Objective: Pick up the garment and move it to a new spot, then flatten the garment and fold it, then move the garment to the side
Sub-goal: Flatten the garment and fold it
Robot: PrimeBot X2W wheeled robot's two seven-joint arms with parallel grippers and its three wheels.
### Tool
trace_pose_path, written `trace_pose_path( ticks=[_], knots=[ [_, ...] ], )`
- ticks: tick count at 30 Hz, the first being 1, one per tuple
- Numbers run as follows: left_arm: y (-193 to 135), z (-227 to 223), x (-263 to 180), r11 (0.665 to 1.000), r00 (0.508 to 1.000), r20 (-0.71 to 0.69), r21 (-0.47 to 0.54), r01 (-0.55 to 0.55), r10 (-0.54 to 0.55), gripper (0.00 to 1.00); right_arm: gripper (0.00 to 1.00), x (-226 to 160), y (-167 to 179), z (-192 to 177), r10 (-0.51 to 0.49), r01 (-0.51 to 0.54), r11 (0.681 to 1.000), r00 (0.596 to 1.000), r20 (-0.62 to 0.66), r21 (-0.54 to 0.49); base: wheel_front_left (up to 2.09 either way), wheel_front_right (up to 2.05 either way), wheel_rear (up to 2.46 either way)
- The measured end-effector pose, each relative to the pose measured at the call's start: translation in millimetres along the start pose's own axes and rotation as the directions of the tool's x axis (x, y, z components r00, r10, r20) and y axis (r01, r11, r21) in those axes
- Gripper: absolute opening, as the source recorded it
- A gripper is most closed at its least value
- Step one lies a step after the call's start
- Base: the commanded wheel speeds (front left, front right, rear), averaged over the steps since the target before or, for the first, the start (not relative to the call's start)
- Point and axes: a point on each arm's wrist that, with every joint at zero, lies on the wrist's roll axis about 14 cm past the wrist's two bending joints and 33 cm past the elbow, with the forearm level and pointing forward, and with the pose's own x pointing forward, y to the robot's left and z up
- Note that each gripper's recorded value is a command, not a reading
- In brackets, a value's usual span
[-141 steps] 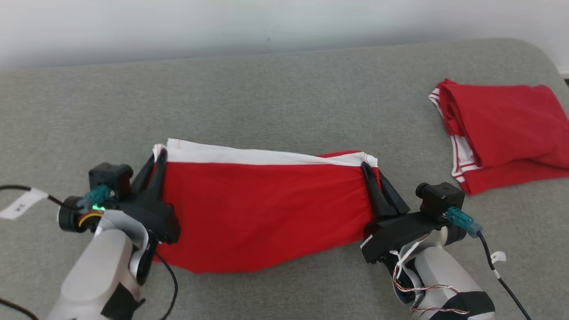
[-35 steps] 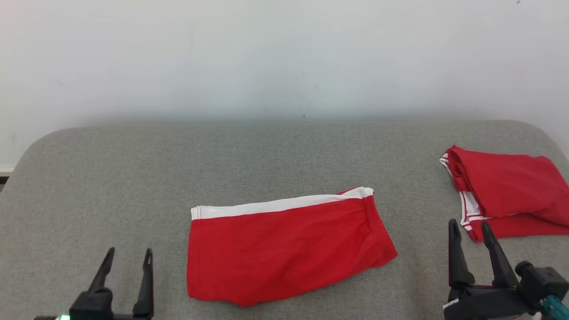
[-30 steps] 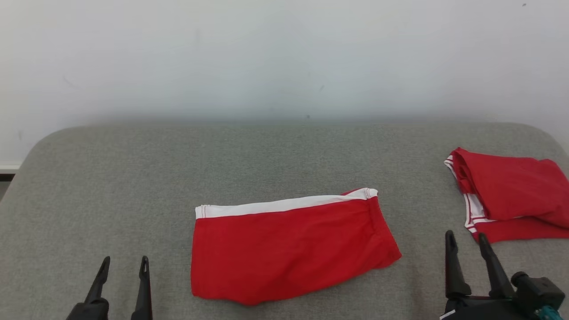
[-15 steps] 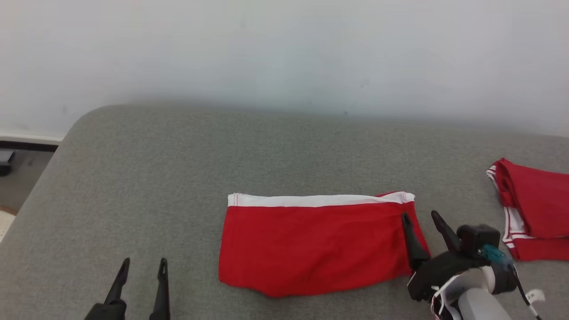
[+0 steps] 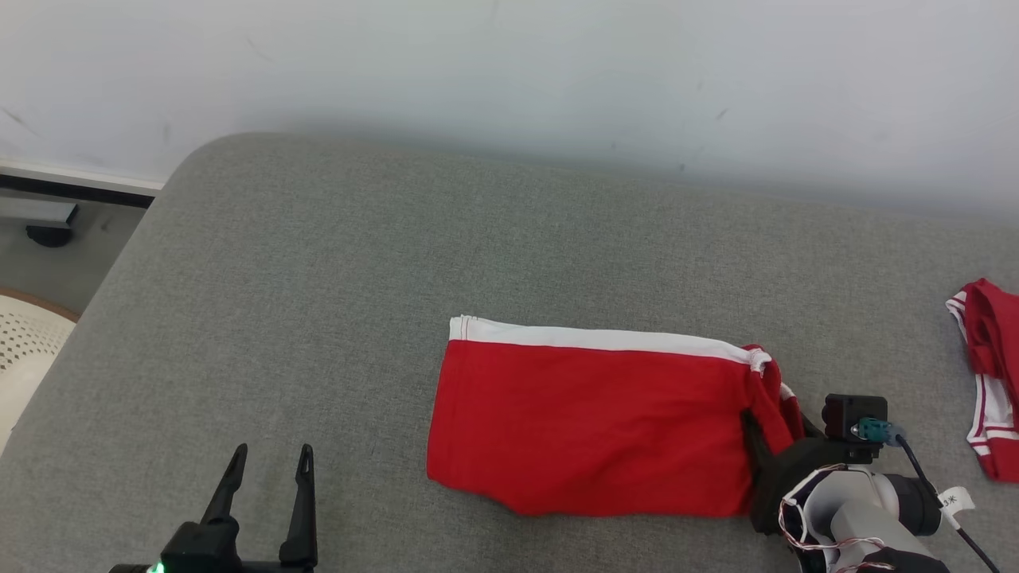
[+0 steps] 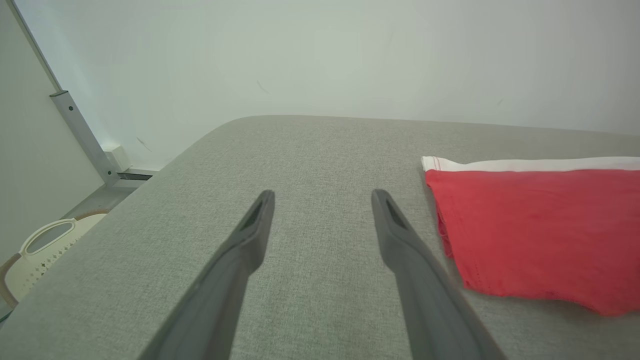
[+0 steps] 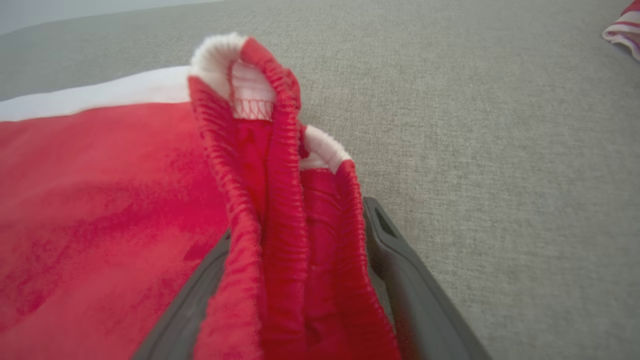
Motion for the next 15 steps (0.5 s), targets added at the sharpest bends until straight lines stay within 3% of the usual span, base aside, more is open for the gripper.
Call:
trace_pose_path(
  ticks=[7, 8, 9, 10, 15],
  knots=[
    [-4, 3, 5, 1.000, 1.000, 0.009, -0.003, 0.009, -0.009, 1.00, 1.00, 2, 2, -5, -0.006, 0.006, 1.000, 1.000, -0.022, 0.022, 0.00, 0.00, 0.00],
    [-5, 2, 5, 1.000, 1.000, 0.008, -0.001, 0.012, -0.012, 1.00, 0.48, 2, 4, -5, -0.004, 0.005, 1.000, 1.000, -0.024, 0.030, 0.00, 0.00, 0.00],
    [-6, 2, 6, 1.000, 1.000, 0.008, -0.004, 0.015, -0.015, 1.00, 0.29, 2, 5, -6, -0.002, 0.002, 0.999, 1.000, -0.023, 0.034, 0.00, 0.00, 0.00],
    [-7, 2, 6, 1.000, 1.000, 0.008, -0.008, 0.017, -0.017, 1.00, 0.00, 1, 7, -5, 0.002, -0.001, 0.999, 1.000, -0.016, 0.033, 0.00, 0.00, 0.00],
    [-9, 3, 7, 1.000, 1.000, 0.012, -0.016, 0.027, -0.026, 1.00, 0.00, -3, 7, -1, 0.003, -0.004, 1.000, 1.000, 0.010, 0.029, 0.00, 0.00, 0.00]
  ],
)
